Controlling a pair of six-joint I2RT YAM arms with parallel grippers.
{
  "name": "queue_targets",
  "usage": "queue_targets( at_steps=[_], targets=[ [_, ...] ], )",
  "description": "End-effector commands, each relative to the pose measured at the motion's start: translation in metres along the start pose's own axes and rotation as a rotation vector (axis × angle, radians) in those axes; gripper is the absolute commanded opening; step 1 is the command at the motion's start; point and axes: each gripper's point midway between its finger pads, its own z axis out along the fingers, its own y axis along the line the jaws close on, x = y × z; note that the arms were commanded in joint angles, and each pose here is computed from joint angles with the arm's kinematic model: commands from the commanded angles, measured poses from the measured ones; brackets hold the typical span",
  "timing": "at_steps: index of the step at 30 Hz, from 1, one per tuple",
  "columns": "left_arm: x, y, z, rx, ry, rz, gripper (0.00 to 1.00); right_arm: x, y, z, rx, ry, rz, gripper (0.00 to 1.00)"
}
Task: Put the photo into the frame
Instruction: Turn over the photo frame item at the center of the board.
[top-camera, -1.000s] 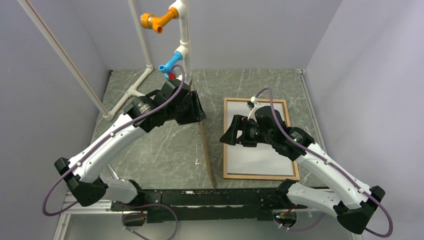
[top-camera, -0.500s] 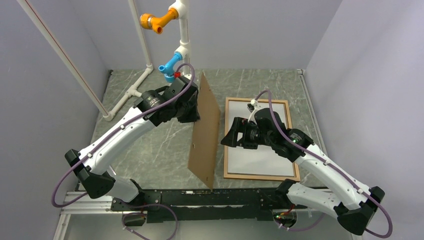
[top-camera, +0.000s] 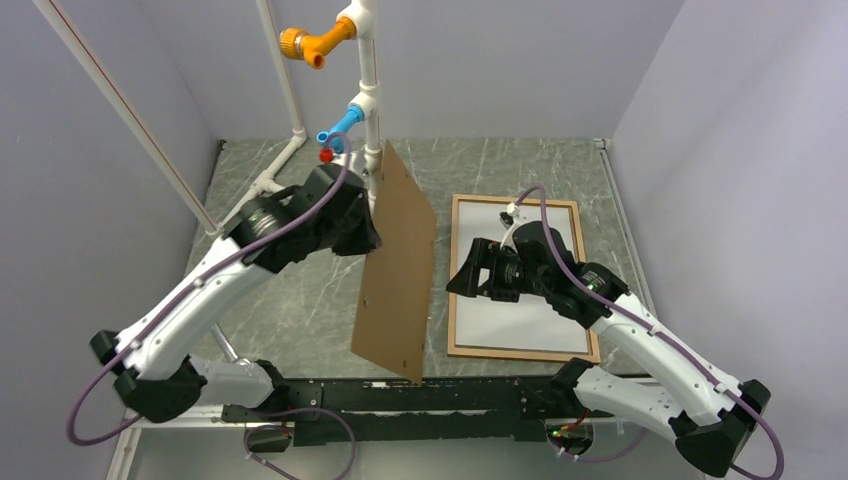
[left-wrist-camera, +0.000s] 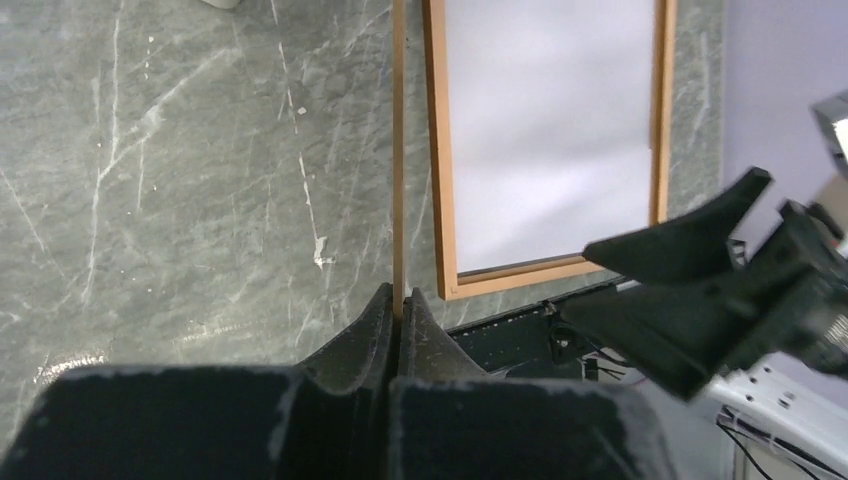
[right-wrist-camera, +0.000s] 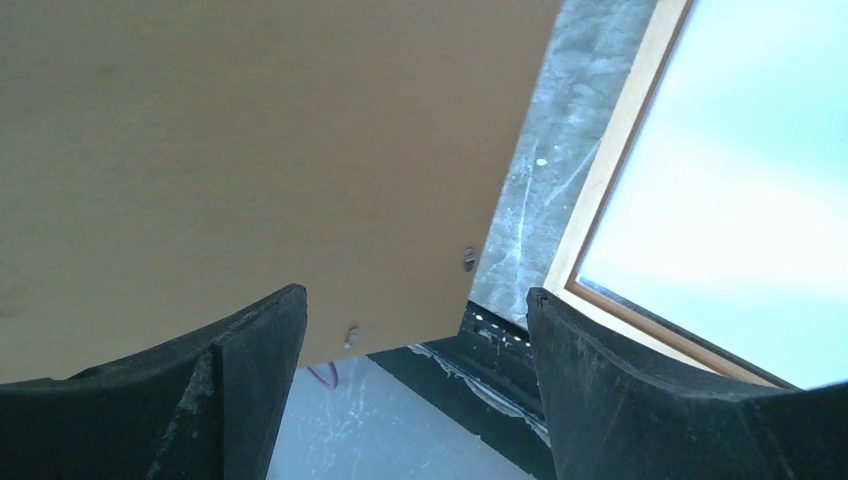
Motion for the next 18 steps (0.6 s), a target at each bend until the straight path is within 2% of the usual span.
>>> queue_targets(
  at_steps=[1,6,10,18],
  targets=[
    [-0.024,-0.015,-0.048,0.165,-0.149,-0.064,0.00,-0.004,-0.002,-0.001,-0.033,-0.037,0.014,0.83],
    [-0.026,-0.021,-0.074,0.294,-0.212,-0.121,0.00,0.001,-0.021,0.003,-0.056,-0.038,0.048,0.93],
    [-0.028,-0.021,-0.093,0.393,-0.277,-0.188,0.00,0.003,-0.028,0.001,-0.142,-0.045,0.088,0.99],
    [-0.018,-0.022,-0.107,0.534,-0.299,-0.245,0.00,0.000,-0.022,-0.010,-0.431,-0.063,0.129,0.99]
  ],
)
